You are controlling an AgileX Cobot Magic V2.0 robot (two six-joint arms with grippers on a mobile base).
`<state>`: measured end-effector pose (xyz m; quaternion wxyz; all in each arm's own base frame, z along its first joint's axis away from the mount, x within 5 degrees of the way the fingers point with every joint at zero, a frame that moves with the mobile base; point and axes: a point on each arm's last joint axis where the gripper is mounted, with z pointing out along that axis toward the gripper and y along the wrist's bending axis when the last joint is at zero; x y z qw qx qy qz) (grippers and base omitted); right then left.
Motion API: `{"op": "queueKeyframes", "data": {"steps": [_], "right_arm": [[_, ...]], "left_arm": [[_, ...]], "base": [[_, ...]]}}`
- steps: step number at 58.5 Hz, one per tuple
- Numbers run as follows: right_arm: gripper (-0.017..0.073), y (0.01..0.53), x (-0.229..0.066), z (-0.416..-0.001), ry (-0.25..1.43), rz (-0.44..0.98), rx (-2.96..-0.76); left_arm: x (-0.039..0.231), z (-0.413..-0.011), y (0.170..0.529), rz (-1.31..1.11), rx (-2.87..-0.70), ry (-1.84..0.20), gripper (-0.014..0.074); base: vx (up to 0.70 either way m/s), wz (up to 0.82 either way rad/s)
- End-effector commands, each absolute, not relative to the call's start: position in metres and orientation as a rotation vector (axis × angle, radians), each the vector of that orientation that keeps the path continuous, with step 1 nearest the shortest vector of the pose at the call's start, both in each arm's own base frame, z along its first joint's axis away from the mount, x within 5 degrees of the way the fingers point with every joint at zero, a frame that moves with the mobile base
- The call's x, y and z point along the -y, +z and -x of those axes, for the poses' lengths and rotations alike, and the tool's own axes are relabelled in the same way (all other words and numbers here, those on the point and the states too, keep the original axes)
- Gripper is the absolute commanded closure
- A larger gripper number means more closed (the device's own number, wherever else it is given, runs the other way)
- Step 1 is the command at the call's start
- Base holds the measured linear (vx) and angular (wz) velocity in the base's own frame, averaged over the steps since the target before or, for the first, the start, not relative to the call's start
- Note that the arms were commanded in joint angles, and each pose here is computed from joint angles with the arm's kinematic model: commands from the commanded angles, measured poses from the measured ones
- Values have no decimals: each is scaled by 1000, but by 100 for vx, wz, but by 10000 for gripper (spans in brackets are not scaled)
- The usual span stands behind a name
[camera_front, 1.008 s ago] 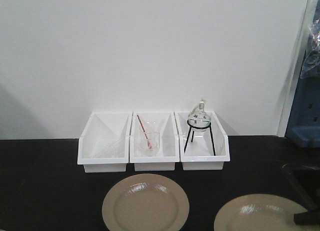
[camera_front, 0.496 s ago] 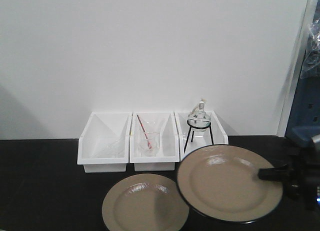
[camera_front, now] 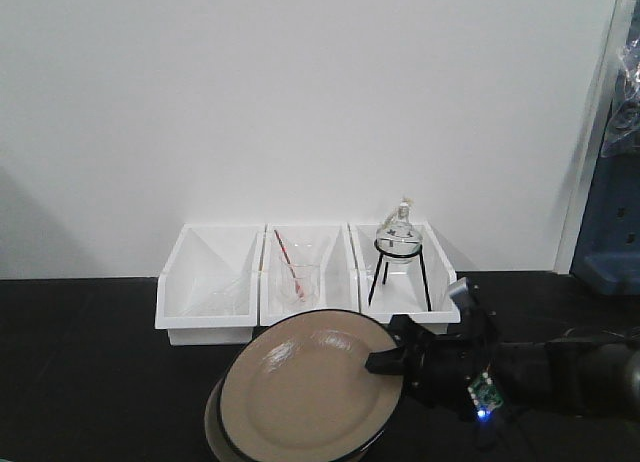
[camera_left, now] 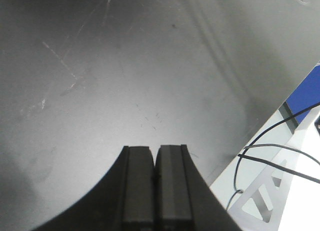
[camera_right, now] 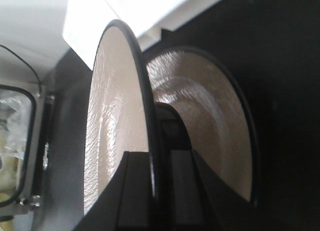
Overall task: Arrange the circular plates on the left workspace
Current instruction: 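Carry the plate over and lower it onto the first plate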
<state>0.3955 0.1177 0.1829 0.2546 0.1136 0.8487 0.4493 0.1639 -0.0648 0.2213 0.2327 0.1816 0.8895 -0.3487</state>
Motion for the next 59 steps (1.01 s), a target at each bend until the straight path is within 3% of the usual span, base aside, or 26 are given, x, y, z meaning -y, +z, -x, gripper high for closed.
{"op": "queueKeyframes", "data": {"steps": [1,13,25,33,47,59], "right_arm": [[563,221,-132,-404,1375,-336,-2140],[562,210,-154,-412,1387,-299,-2166],[534,205,-151,-415,1297,-273,-2171],[435,204,-150,-416,1237,-195,-2166],[165,199,-148,-414,1105,-2,-2195],[85,195,-142,-416,913,160,-2190]], "left_arm": [[69,-165,233,-482,-2383,-1012,594],[69,-165,233,-482,-2383,-1012,594],[68,-165,233,-482,-2384,-1009,594],[68,-165,233,-482,-2383,-1008,594],[68,-166,231,-471,-2386,-991,594],[66,-160,218,-435,-2424,-974,594]], "base": [[0,0],[0,0],[0,0],[0,0],[0,0],[0,0]]}}
